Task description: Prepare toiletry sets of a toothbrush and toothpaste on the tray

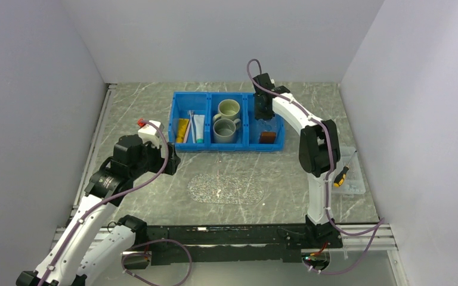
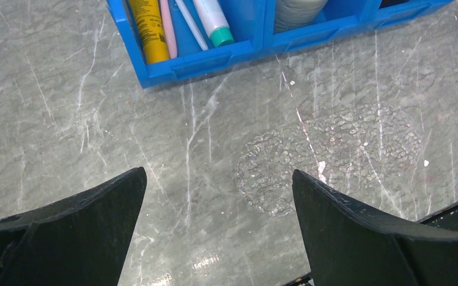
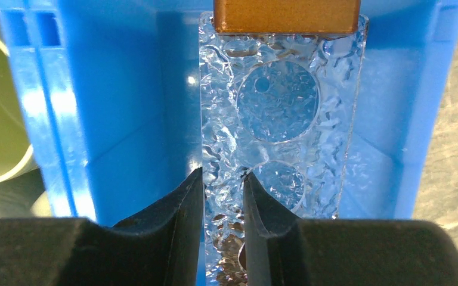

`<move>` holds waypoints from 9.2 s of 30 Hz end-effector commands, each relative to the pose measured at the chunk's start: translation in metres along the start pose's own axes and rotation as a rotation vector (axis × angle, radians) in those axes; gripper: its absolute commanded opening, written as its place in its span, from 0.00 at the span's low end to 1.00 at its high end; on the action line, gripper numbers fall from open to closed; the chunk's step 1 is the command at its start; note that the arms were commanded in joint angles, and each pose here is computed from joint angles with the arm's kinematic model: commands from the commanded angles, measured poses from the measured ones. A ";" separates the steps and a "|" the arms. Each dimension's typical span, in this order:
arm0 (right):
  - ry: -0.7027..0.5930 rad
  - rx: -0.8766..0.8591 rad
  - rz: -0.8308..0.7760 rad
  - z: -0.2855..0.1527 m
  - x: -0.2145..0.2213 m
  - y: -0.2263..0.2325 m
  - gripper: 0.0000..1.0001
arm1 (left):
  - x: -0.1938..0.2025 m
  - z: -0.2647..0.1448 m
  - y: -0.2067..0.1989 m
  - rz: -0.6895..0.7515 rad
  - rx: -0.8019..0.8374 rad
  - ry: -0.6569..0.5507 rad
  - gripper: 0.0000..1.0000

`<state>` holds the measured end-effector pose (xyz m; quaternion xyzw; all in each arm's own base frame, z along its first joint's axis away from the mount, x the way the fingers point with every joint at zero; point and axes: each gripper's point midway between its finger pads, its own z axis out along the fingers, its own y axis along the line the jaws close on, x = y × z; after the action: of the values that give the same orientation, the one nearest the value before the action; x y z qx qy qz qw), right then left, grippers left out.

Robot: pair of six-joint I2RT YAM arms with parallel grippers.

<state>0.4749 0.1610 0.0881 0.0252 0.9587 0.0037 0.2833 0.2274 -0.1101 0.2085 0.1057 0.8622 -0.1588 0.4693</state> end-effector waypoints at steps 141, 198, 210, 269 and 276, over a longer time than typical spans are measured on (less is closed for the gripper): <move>-0.040 -0.072 -0.010 -0.164 0.223 0.175 0.53 | -0.014 -0.019 0.015 -0.029 -0.090 -0.105 0.99; -0.372 -0.575 -0.855 -0.119 0.048 0.184 0.53 | -0.008 -0.010 0.021 -0.021 -0.122 -0.057 0.99; -0.287 -0.570 -0.860 -0.089 0.051 0.177 0.51 | -0.008 -0.009 0.021 -0.019 -0.123 -0.052 0.99; -0.374 -0.523 -0.860 -0.139 0.004 0.172 0.00 | -0.006 -0.009 0.023 -0.020 -0.133 -0.045 0.99; -0.435 -0.487 -0.837 -0.170 -0.011 0.172 0.00 | -0.006 -0.009 0.024 -0.019 -0.136 -0.045 0.99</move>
<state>0.3844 0.3372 0.1474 -0.4634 0.8052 0.1255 0.3480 0.2285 -0.0876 0.2083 0.0629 0.8666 -0.1126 0.4820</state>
